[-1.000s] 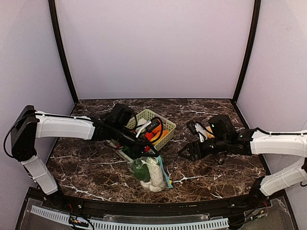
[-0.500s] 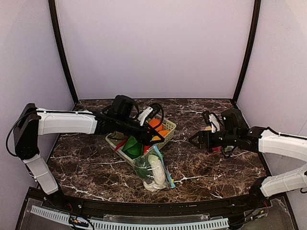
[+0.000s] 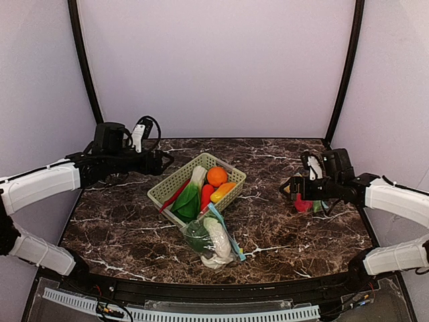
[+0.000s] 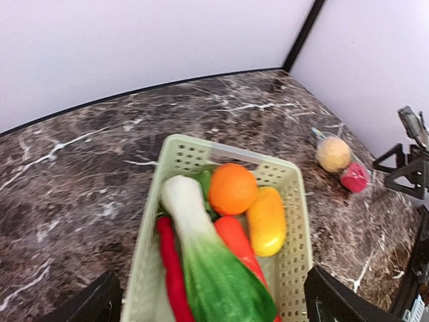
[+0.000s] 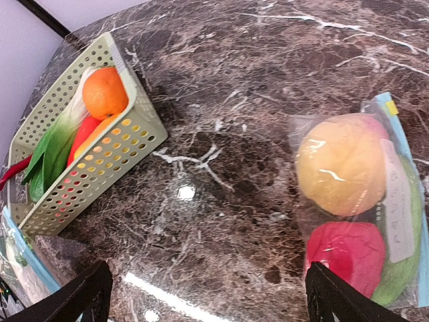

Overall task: Place the food in the zip-top bag and seal the zipper
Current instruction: Reset both arms

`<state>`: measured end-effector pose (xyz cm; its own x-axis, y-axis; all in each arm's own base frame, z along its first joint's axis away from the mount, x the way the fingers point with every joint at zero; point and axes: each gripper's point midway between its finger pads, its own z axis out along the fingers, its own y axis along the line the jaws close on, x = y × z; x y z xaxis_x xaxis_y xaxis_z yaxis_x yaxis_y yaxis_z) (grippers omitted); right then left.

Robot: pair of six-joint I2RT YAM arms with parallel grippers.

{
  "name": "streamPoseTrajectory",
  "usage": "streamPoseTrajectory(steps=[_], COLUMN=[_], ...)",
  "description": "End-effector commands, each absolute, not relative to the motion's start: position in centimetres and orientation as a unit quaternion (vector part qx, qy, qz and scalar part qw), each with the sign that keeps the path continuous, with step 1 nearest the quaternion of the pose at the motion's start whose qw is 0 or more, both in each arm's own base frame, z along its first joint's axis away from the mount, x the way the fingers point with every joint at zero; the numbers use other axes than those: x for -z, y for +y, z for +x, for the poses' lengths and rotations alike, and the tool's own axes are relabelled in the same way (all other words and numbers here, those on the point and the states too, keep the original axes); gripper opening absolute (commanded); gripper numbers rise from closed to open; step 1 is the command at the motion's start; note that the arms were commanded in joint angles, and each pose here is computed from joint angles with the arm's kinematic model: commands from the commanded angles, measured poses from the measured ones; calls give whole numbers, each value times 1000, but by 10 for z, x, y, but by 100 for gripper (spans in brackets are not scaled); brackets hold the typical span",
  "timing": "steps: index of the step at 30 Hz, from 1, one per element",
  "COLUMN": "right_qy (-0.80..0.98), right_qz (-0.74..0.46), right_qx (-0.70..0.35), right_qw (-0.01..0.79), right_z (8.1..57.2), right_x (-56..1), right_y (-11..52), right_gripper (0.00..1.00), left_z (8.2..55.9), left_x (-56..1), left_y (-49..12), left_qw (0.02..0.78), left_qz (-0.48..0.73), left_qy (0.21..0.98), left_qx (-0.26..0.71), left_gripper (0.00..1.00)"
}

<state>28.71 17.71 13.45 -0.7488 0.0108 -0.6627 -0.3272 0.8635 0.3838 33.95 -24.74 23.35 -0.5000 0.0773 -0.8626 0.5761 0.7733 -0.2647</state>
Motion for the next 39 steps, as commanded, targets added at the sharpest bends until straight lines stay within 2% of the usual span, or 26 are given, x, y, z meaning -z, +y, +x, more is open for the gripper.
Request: streamPoseTrajectory(steps=[1,10,17,22,26,39], right_qy=[900,883,824,773,746,730], right_qz=[-70,-6,3,8,8,14], right_qx=[-221,-164,-121,-92,-75,-53], right_qw=[371,439,554,628,662,681], right_z=[298,311,307,301,293,285], right_x=[-146,-163,-194,-204,-199,-196], right_y=[151,89,61,46,39,30], right_gripper=[99,99,99,99,99,99], left_z=[347,334,306,293,285,280], left_x=[-210,-198,-200,-197,-176,-156], left_y=[-172,-43,11,21,24,26], left_qw=[452,518,608,647,647,647], left_qz=[95,-82,-119,-105,-96,-97], left_qy=[863,843,785,753,753,753], left_qx=[205,120,-10,-51,-66,-71], left_gripper=[97,99,99,99,99,99])
